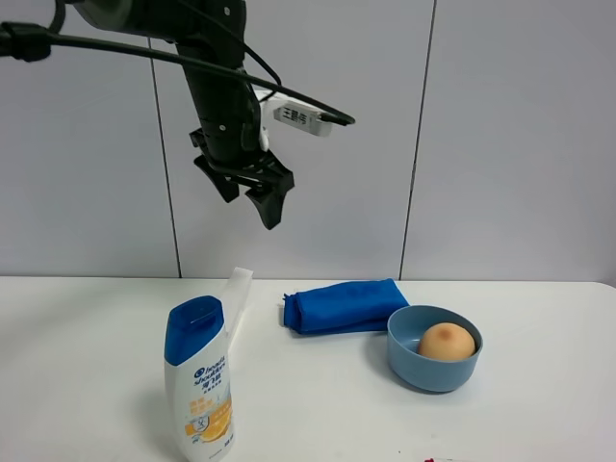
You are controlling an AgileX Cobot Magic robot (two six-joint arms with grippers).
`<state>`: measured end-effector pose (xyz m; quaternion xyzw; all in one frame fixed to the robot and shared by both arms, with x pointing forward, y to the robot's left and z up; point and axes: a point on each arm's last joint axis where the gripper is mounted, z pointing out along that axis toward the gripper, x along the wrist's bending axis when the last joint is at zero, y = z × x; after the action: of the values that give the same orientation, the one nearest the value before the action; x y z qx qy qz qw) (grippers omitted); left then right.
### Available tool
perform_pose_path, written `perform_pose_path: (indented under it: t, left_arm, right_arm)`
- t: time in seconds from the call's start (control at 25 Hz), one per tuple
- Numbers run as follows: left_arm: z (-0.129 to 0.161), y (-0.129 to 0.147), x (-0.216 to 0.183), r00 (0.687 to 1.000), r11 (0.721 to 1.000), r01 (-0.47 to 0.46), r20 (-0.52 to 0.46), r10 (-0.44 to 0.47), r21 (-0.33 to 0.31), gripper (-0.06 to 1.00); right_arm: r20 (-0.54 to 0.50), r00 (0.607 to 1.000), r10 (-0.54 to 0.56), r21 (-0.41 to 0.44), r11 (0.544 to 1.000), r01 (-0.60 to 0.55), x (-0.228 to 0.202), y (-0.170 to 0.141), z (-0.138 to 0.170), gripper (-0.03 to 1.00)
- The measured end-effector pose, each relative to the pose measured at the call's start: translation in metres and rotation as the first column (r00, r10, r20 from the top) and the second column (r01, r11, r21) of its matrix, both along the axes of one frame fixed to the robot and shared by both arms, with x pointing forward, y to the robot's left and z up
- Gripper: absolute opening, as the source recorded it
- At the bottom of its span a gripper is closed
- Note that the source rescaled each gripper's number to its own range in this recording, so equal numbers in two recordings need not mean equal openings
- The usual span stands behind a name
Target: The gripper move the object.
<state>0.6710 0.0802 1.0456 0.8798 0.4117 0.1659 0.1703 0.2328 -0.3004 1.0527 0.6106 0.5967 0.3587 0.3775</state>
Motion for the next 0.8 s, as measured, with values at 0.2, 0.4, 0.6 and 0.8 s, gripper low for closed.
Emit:
perform_pose_path:
  t: [0.2,0.4,0.6,0.8]
  left_arm:
    - [0.011,0.043,0.0,0.996,0.996,-0.089,-0.024,0.089,0.009,0.9]
    - [0.012,0.083,-0.019,0.987,0.988,-0.153,-0.041,0.153,0.018,0.9]
    - [0.013,0.131,-0.052,0.972,0.972,-0.235,-0.02,0.235,0.005,0.9]
    - [0.028,0.183,-0.106,0.939,0.939,-0.344,0.023,0.344,-0.014,0.9]
  right_arm:
    - [0.0,1.0,0.0,0.0,1.0,0.0,0.0,0.0,0.0,1.0]
    - [0.0,1.0,0.0,0.0,1.0,0.0,0.0,0.0,0.0,1.0]
    - [0.0,1.0,0.0,0.0,1.0,0.0,0.0,0.0,0.0,1.0]
    - [0.0,1.0,0.0,0.0,1.0,0.0,0.0,0.0,0.0,1.0]
